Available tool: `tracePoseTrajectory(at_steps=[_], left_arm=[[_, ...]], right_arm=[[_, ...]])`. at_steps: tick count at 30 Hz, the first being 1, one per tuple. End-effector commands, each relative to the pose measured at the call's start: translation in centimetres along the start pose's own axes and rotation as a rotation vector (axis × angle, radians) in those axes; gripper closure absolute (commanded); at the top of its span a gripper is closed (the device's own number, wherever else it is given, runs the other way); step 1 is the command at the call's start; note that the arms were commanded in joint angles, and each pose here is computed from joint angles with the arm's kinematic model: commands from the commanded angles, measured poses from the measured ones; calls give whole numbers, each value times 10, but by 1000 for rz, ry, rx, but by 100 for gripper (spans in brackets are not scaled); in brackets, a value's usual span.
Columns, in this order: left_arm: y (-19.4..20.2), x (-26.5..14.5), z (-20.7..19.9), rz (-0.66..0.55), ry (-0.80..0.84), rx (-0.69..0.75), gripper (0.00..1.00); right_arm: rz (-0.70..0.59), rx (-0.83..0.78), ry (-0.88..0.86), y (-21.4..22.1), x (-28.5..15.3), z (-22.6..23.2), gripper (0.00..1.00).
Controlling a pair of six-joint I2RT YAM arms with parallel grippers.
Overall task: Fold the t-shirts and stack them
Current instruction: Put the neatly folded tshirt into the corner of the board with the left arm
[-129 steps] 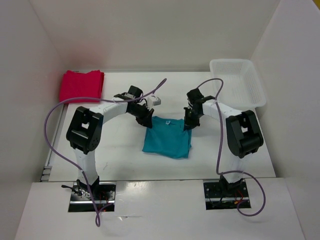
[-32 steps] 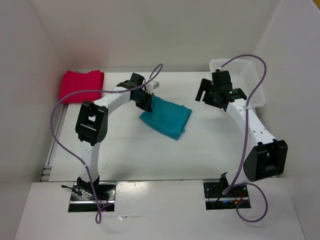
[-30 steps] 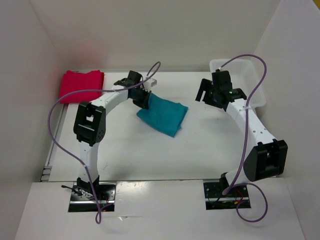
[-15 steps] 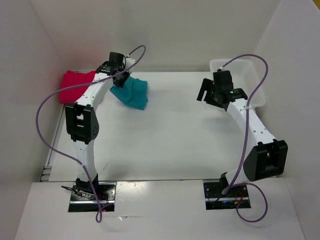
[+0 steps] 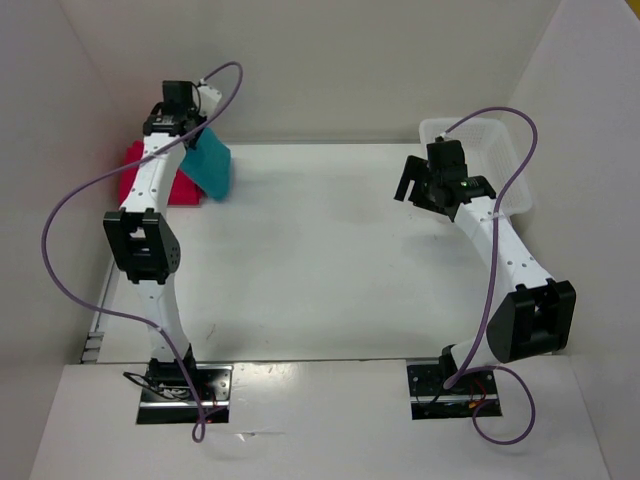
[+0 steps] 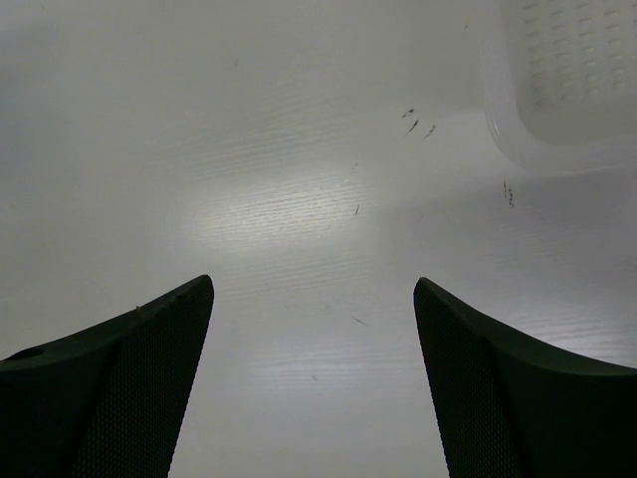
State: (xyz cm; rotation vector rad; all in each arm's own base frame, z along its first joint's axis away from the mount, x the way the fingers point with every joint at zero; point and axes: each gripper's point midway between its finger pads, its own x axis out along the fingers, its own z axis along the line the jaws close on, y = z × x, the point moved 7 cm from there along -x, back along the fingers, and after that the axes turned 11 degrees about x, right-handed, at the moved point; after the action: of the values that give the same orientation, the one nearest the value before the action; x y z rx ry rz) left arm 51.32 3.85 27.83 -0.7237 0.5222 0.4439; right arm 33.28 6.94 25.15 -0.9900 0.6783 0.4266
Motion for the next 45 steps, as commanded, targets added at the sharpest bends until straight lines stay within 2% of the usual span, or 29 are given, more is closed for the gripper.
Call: tracePoseTrajectory(at_steps=[1,2,6,8,15,16,17,18,19,20,21,24,26,27,28,33,34,35,37,39,40,41,43,45], left_arm=[[12,-9,45,-1,-96,9,100],[20,-12,62,-1,-122,0,100],[58,2,88,49,-81,-25,100],[85,22,88,110,-30,-45,100],[128,62,88,182,6,-84,100],[130,66,86,188,14,-84,95],[129,64,89,192,-1,-83,84],[133,69,86,210,2,-82,64],[137,74,82,225,6,-90,35],[137,75,84,225,-13,-100,26],[135,73,88,229,-44,-121,23],[136,67,104,219,-101,-170,17],[130,50,119,227,-175,-191,14],[127,35,134,211,-236,-212,7],[128,27,140,239,-284,-214,4],[133,-14,154,267,-338,-261,0],[142,-18,152,266,-308,-287,0],[133,-36,153,190,-275,-321,0],[131,-61,141,132,-184,-335,0],[123,-75,121,9,-19,-336,0],[119,-101,121,-45,-5,-341,0],[128,-101,101,-73,108,-365,0],[132,-132,89,-133,163,-379,0],[158,-137,66,-120,238,-412,0]], right_arm=[[-67,-6,-11,-15,-15,2,14],[-67,-6,-10,-15,-15,2,14],[-67,-15,-10,-15,-15,1,14],[-67,-15,-10,-16,-14,3,14],[-58,-16,-15,-21,-10,8,14],[-52,-25,-23,-20,-10,8,14],[-59,-25,-29,-23,-12,10,14],[-53,-25,-37,-22,-12,11,14],[-53,-25,-37,-22,-12,11,14],[-45,-26,-31,-21,-8,10,14],[-40,-26,-40,-22,-10,12,14],[-44,-25,-53,-24,-13,15,14],[-51,-25,-59,-25,-16,15,14],[-60,-24,-65,-28,-18,17,14],[-60,-24,-65,-28,-18,17,14],[-73,-22,-63,-29,-24,16,13],[-80,-21,-68,-30,-28,16,12],[-80,-30,-68,-30,-28,16,12],[-86,-30,-60,-32,-29,16,11],[-81,-40,-45,-33,-33,14,7],[-80,-41,-28,-32,-33,12,1],[-83,-50,-18,-34,-35,11,1],[-86,-50,-1,-31,-42,6,0],[-81,-59,22,-24,-43,-5,0]])
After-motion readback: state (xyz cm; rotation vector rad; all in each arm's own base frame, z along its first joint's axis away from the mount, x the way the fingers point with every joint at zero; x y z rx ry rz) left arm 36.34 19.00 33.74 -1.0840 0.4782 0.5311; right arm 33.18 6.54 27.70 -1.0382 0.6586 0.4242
